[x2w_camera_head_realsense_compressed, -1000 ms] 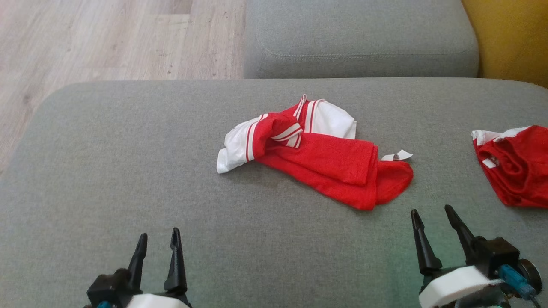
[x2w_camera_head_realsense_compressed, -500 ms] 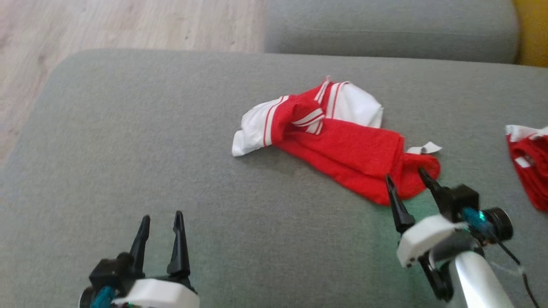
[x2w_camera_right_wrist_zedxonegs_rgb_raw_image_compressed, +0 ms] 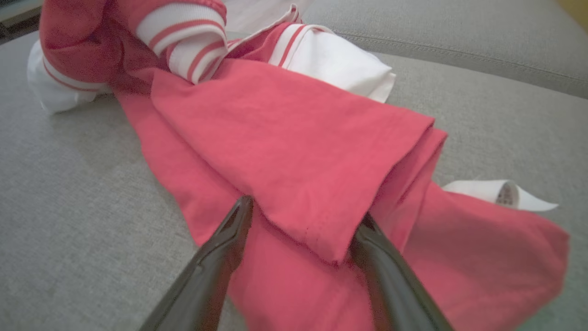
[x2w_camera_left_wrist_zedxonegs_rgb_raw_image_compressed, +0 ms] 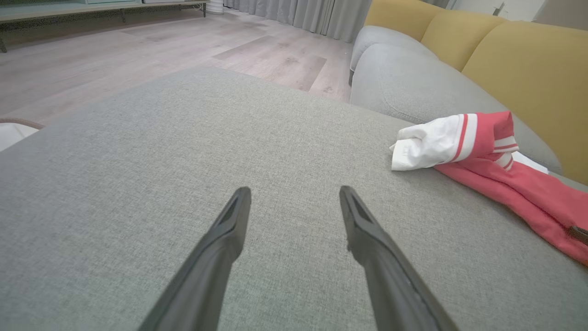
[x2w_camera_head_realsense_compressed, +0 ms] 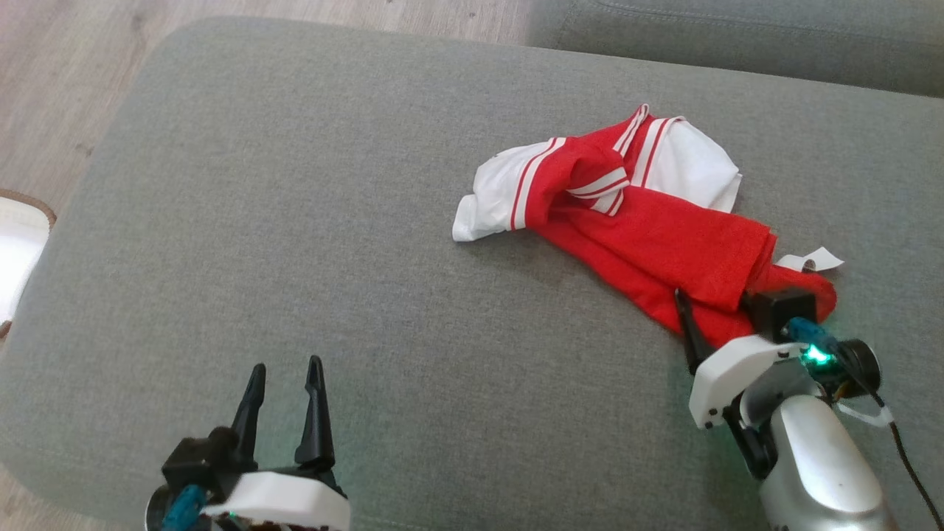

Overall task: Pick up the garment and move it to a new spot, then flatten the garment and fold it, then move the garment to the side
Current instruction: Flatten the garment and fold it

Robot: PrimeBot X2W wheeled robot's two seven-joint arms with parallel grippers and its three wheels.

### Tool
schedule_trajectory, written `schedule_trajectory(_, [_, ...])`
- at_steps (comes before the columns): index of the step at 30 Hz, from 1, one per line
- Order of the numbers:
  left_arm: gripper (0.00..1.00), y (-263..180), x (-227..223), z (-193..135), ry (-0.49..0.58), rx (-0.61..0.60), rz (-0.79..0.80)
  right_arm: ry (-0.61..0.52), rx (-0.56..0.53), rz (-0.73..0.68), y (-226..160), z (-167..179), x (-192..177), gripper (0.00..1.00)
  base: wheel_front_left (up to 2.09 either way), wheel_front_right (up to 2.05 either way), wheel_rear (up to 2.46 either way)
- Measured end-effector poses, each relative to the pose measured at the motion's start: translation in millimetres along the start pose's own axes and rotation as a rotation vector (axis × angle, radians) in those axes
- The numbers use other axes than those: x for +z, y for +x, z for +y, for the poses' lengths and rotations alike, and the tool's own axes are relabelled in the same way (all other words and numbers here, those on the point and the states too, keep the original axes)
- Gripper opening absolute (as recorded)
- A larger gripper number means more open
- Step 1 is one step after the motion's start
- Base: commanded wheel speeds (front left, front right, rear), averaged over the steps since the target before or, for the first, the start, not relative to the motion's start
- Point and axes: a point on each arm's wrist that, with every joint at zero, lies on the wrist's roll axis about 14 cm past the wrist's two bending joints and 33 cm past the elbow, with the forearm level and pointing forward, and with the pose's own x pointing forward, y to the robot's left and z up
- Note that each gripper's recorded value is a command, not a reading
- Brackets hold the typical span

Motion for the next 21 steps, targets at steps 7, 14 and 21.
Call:
schedule_trajectory(7, [1.0,5.1,1.9,-5.9,0.007,-0.019,-0.006,0.036,0.011,-0.083,-0.6,2.3,18.3,0.0,0.0,0.0,0.0])
schedule_trajectory(14, [1.0,11.5,4.2,-14.3,0.01,-0.047,-0.015,0.042,0.009,-0.201,-11.4,0.4,51.7,0.0,0.0,0.0,0.0])
schedule_trajectory(21, [1.0,16.9,7.8,-29.4,0.015,-0.098,-0.025,0.094,-0.027,-0.208,-54.9,-2.9,39.6,0.0,0.0,0.0,0.0])
